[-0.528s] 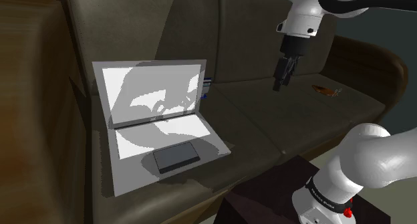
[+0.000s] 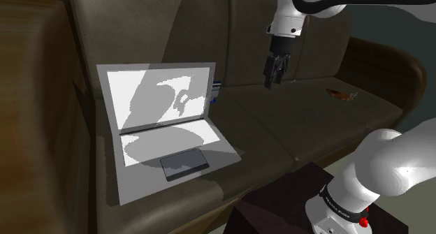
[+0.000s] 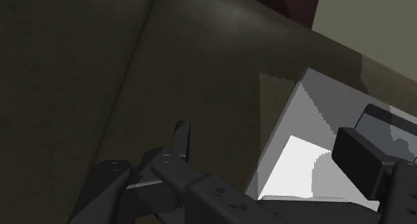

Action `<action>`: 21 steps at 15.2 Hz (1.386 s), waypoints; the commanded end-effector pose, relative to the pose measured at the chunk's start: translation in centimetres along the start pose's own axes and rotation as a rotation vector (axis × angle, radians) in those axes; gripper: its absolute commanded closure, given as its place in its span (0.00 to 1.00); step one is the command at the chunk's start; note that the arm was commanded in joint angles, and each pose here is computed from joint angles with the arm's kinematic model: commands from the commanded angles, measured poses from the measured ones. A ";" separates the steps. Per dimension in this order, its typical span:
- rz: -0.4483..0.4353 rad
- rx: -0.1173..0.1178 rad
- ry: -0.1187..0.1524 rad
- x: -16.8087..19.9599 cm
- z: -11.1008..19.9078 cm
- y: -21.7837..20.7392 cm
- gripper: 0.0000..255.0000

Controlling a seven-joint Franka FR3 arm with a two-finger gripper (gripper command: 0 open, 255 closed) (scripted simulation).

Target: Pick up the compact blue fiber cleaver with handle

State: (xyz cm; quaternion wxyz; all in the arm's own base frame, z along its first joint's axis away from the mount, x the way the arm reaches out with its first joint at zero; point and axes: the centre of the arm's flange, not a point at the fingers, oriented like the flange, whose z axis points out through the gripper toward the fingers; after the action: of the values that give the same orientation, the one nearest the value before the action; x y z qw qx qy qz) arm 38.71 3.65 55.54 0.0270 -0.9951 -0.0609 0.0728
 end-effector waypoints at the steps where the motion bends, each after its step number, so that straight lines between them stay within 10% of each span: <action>1: -0.004 0.002 -0.013 2.8 0.3 0.3 0.00; 21: -0.044 0.021 -0.137 30.5 4.4 4.9 0.00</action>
State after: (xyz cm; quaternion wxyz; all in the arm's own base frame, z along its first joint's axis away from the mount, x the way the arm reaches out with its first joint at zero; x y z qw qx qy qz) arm 67.06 2.86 47.53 0.0344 -0.9865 -0.0830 0.1369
